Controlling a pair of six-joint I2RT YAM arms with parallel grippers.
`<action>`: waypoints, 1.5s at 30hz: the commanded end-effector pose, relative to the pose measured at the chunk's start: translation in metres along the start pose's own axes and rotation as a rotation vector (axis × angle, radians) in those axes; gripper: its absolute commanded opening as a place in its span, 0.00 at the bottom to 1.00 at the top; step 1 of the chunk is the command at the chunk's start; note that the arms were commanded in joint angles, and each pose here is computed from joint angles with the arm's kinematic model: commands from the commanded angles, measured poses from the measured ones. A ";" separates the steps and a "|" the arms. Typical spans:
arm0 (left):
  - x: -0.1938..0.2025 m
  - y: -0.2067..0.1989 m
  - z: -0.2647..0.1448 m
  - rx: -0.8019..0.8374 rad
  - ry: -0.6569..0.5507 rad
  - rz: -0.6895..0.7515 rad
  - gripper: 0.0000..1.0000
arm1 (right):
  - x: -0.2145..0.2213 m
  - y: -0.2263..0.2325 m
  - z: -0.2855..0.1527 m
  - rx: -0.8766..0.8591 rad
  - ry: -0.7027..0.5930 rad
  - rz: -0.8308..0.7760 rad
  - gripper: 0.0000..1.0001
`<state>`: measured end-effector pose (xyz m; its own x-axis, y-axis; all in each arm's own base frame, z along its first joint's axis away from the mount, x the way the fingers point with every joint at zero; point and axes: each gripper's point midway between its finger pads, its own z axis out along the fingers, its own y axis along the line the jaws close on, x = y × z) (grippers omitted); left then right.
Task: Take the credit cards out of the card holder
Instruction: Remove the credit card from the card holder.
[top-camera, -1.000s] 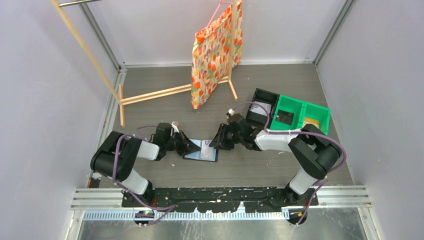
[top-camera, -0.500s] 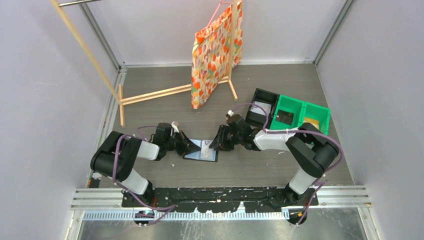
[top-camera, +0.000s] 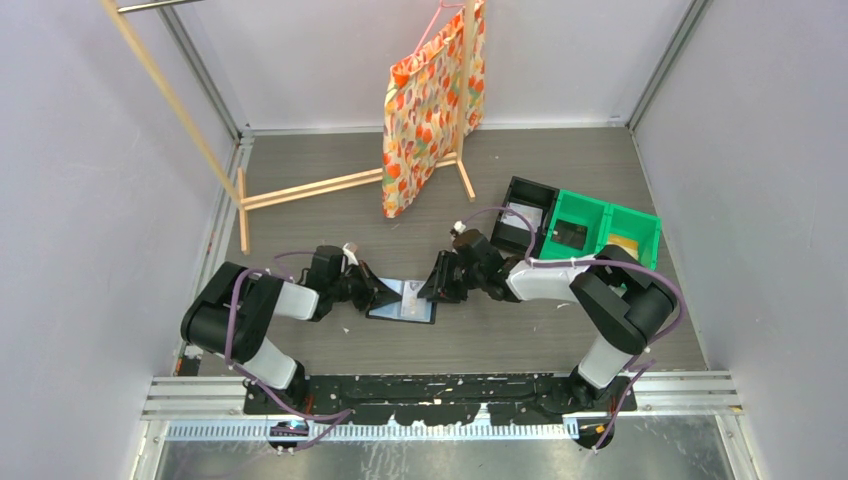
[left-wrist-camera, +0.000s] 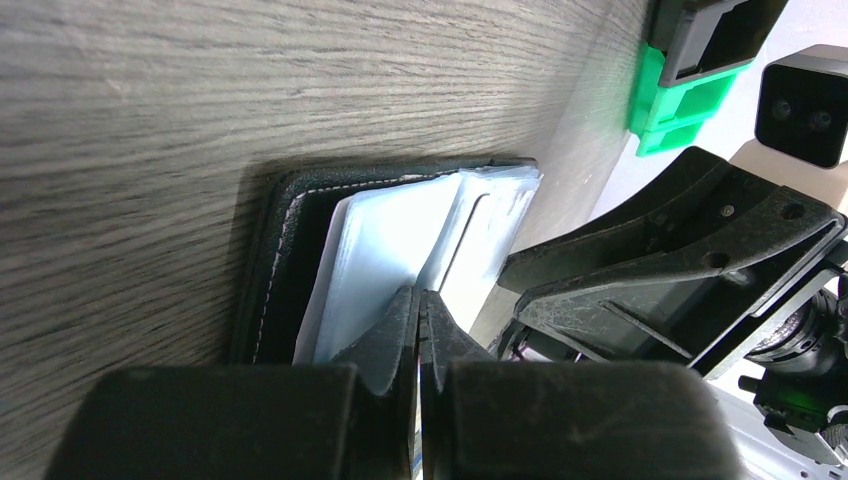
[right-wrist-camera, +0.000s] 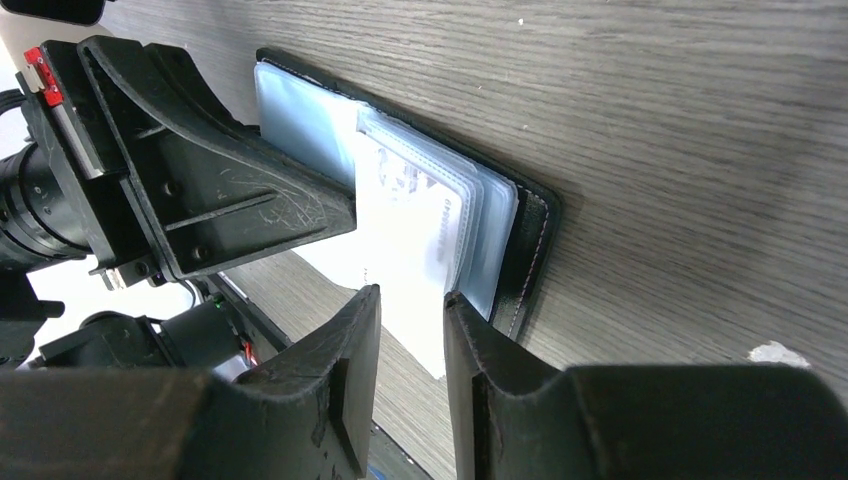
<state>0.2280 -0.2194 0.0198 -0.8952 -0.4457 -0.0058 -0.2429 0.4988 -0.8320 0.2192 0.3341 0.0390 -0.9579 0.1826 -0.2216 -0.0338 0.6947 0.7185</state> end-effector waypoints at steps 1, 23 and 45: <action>-0.002 -0.006 0.001 0.027 -0.005 0.035 0.01 | -0.008 0.033 -0.001 -0.099 -0.017 -0.048 0.34; -0.002 -0.012 0.000 0.043 0.002 0.044 0.00 | -0.009 0.053 -0.005 -0.149 -0.025 -0.083 0.32; 0.003 -0.044 -0.010 0.131 0.059 0.063 0.01 | -0.010 0.051 0.011 -0.255 -0.024 0.059 0.32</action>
<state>0.2347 -0.2143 0.0267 -0.8879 -0.4593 -0.0253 -0.2384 0.5066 -0.8286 0.2193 0.3500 0.0371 -0.9657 0.2076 -0.1559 0.0063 0.6191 0.7853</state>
